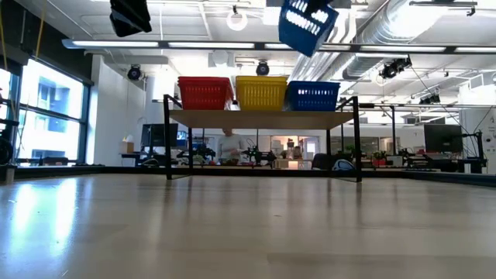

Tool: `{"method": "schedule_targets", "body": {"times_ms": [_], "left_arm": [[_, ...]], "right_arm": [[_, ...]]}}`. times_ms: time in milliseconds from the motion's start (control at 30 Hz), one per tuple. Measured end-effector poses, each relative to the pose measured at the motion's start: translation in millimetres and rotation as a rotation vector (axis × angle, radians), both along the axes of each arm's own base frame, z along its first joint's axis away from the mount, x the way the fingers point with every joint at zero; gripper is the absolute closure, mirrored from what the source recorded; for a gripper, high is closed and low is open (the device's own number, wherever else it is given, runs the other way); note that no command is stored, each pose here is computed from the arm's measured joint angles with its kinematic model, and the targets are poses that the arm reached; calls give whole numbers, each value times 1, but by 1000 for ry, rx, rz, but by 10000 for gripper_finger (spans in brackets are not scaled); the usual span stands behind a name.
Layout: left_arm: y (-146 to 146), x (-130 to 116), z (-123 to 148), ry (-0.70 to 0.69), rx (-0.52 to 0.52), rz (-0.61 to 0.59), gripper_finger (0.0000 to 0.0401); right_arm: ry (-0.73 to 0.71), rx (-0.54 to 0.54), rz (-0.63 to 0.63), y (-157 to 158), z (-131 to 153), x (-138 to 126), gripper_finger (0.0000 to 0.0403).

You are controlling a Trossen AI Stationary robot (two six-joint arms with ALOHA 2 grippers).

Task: Stack baskets on shelf by color
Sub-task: Stack the blue bin on top of the blue bin on the shelf

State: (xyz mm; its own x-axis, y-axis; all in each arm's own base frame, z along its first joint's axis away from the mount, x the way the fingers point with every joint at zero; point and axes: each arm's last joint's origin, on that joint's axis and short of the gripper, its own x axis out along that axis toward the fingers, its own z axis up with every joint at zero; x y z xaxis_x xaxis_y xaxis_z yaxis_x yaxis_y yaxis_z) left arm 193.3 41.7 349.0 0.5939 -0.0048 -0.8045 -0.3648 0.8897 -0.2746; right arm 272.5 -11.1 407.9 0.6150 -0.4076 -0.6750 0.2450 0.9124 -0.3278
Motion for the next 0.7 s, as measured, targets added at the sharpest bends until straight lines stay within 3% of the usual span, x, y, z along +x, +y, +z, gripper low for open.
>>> {"method": "schedule_targets", "body": {"times_ms": [300,700], "left_arm": [[6,-1,0,-8,3,34,316],[17,-4,0,8,50,156,316]], "right_arm": [[189,-32,18,-58,-11,-7,403],[275,4,109,-89,-24,-4,403]]}}
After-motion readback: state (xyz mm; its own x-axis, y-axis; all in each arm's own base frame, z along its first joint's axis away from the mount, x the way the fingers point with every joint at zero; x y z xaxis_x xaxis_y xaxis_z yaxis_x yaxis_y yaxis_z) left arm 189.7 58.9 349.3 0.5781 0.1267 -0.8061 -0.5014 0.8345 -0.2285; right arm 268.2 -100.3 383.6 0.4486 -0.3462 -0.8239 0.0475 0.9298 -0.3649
